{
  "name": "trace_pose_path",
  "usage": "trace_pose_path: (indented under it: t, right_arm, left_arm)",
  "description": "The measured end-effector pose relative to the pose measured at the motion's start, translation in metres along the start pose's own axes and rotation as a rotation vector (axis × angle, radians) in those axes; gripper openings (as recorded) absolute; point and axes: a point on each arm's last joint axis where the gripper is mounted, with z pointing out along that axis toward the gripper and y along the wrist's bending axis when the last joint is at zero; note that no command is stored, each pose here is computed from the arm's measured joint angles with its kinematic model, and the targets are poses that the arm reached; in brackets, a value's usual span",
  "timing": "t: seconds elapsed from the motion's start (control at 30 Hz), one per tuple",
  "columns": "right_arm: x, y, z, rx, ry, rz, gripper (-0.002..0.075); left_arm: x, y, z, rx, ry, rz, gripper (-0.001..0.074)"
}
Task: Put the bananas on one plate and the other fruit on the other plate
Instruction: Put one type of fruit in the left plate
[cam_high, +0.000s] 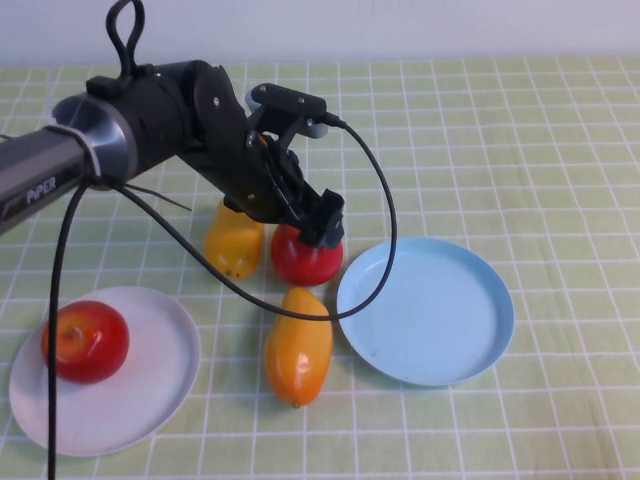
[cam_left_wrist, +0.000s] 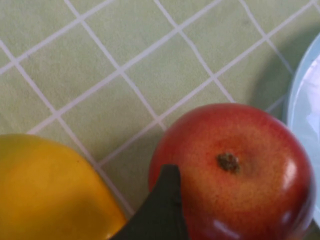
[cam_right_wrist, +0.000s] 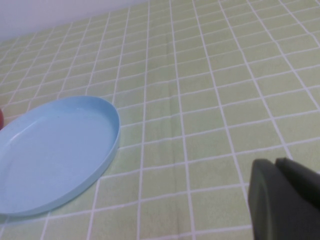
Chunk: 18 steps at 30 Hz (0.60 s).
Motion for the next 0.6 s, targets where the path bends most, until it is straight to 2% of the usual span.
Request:
trace_pose_path:
  t: [0.47,0.6]
  right_arm:
    - [0.0,0.0,0.0,-0.001,0.0,0.002,-0.0017]
    - [0.0,0.0,0.0,-0.001,0.0,0.002,-0.0016]
  left_arm:
    - [0.005,0.006,0.018,-0.023,0.043,-0.025,0.0668]
    - [0.003,0.006,0.018,-0.022,0.033,-0.03,0.0613]
